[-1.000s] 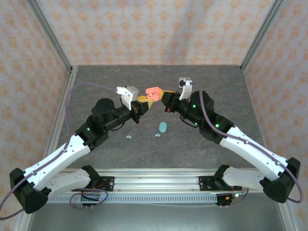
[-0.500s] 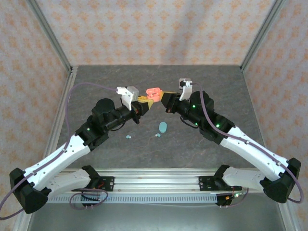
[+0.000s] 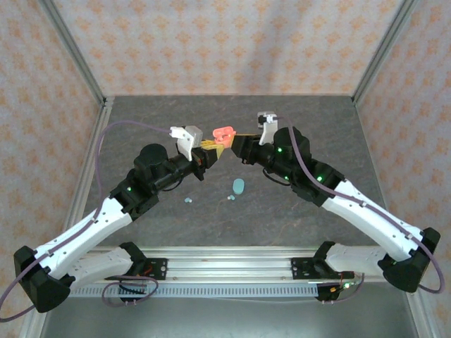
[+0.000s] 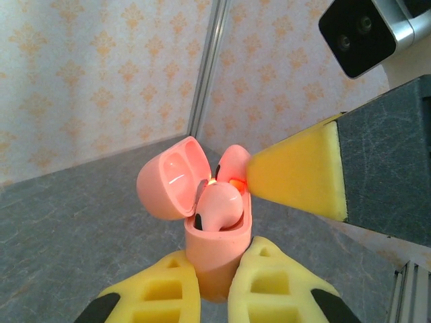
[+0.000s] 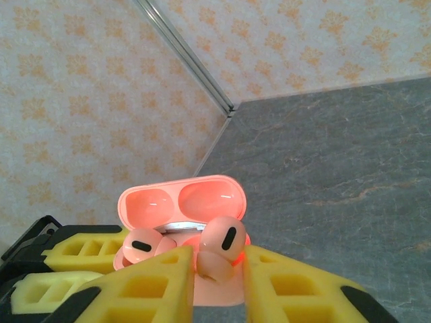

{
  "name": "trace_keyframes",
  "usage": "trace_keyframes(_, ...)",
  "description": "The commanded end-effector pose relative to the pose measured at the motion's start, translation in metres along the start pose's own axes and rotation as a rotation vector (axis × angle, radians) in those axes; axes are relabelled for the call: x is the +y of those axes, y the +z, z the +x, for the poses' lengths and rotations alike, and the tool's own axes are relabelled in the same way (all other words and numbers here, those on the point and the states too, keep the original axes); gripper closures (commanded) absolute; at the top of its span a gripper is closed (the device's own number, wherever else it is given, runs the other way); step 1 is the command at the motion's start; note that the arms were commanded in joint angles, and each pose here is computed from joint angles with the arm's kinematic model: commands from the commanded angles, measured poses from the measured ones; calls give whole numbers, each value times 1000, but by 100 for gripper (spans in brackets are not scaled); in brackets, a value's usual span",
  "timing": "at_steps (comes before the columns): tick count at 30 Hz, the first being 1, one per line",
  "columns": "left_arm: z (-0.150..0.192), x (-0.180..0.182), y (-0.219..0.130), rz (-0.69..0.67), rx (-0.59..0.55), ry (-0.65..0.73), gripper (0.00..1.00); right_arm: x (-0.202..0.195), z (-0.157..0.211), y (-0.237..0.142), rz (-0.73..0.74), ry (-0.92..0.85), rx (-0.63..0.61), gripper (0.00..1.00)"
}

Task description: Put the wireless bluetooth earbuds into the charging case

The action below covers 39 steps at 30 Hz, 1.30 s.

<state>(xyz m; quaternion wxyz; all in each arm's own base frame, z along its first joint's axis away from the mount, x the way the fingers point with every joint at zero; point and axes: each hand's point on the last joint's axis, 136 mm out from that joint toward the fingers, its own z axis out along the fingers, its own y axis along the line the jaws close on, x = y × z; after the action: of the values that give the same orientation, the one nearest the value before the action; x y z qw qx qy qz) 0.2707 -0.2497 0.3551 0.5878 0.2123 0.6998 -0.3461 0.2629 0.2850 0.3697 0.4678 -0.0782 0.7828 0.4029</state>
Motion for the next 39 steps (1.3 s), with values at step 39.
trace_keyframes(39, -14, -8, -2, 28, -63, 10, 100, 19, -9, 4, 53, -14, 152, 61)
